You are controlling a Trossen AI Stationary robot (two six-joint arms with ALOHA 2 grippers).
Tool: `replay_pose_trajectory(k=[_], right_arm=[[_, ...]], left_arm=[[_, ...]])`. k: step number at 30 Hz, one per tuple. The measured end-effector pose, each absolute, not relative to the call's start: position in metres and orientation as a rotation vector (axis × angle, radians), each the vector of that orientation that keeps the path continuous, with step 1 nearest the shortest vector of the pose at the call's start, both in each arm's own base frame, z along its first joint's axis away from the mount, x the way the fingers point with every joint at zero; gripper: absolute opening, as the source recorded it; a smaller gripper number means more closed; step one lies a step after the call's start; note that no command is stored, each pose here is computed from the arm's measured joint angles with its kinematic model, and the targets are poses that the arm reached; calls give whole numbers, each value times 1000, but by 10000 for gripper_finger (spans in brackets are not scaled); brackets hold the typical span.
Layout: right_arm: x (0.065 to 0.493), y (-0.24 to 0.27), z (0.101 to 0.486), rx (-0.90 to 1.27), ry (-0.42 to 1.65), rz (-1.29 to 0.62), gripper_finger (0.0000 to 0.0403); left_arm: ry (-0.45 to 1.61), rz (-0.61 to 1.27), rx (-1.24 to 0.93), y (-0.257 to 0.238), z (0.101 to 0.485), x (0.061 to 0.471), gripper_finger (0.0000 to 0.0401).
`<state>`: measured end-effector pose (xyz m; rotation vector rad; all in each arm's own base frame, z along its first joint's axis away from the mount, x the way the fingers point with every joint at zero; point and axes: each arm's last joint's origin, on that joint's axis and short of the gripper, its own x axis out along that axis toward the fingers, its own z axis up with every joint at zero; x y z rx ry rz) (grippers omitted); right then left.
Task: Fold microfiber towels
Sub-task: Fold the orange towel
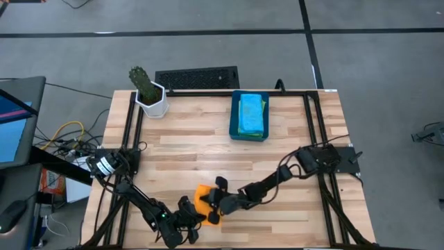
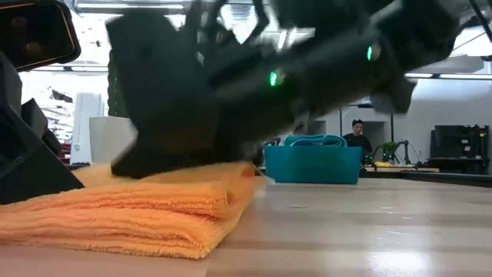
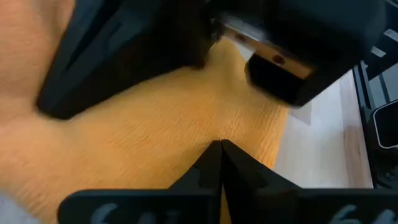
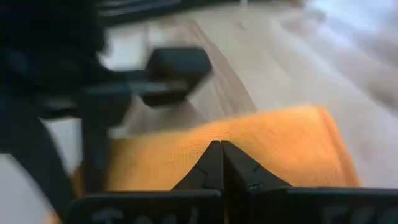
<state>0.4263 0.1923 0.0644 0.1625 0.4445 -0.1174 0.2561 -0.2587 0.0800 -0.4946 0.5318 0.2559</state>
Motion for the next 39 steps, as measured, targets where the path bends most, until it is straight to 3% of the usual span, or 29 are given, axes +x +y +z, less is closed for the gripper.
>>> replay_pose_trajectory(k=[5, 10, 15, 18, 22, 39], right_arm=[[423, 188, 51, 254, 491, -151, 22], [421, 192, 49, 216, 490, -143, 16], [419, 195, 49, 227, 485, -137, 23], [418, 197, 49, 229, 473, -131, 26], [418, 200, 53, 232, 454, -121, 20], [419, 199, 59, 228, 440, -102, 19]], left_arm=[[536, 234, -513, -259, 90, 257, 0], [494, 198, -538, -257, 131, 255, 0], [432, 302, -339, -243, 158, 241, 0], [493, 422, -279, -220, 141, 237, 0], [510, 466, -361, -196, 117, 233, 0], [452, 264, -335, -180, 114, 245, 0]])
